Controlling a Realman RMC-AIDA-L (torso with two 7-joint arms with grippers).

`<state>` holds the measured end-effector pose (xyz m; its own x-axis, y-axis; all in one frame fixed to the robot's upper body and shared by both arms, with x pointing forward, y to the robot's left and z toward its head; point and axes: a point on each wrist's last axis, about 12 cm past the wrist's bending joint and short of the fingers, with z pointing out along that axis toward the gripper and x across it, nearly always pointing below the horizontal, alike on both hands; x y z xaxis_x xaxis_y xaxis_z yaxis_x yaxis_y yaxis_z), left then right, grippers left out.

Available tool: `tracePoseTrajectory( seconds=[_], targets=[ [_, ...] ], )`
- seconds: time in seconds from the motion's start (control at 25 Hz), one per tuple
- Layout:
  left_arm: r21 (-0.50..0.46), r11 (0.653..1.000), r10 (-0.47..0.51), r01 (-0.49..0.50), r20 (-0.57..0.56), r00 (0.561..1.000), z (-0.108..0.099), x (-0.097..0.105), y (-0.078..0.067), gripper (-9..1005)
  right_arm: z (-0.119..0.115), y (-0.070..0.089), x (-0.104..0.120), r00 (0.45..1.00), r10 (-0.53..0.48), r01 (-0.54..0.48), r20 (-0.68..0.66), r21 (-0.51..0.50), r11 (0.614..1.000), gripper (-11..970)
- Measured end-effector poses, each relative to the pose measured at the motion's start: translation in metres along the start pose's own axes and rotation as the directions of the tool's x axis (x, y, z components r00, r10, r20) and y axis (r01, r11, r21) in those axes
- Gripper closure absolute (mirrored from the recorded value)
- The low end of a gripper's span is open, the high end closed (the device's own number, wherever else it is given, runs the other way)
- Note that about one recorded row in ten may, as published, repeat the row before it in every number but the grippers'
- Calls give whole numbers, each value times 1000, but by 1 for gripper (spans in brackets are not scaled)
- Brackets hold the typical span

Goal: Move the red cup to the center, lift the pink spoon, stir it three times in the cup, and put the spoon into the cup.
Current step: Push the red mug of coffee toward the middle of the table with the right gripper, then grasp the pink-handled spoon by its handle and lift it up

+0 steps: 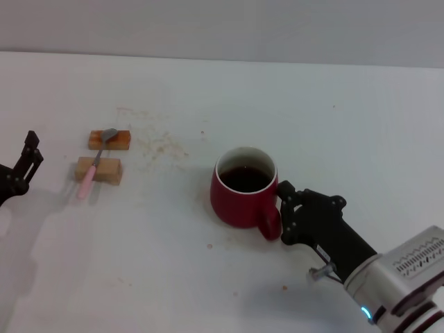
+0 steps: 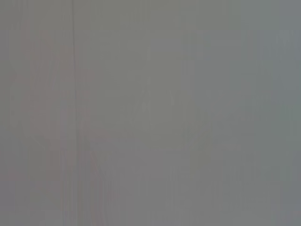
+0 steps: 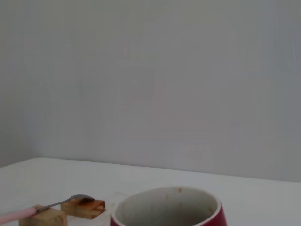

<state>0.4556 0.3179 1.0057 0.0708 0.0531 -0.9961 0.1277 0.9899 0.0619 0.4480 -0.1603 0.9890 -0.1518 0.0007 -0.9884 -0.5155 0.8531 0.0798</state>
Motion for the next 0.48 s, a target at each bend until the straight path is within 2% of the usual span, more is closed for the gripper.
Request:
tracePoseTrajectory(
  seconds=[0.32,0.48],
  targets=[
    [0,1000,-1,1,-1,1000,-1,0,0,186,5,-6,-3,1000,-19,19,13,10,1000,959],
    [-2,1000,-9,9,-2,1000,-2,0,0,186,-4,-8,-4,998,-15,13,57,41,999,959]
  ],
)
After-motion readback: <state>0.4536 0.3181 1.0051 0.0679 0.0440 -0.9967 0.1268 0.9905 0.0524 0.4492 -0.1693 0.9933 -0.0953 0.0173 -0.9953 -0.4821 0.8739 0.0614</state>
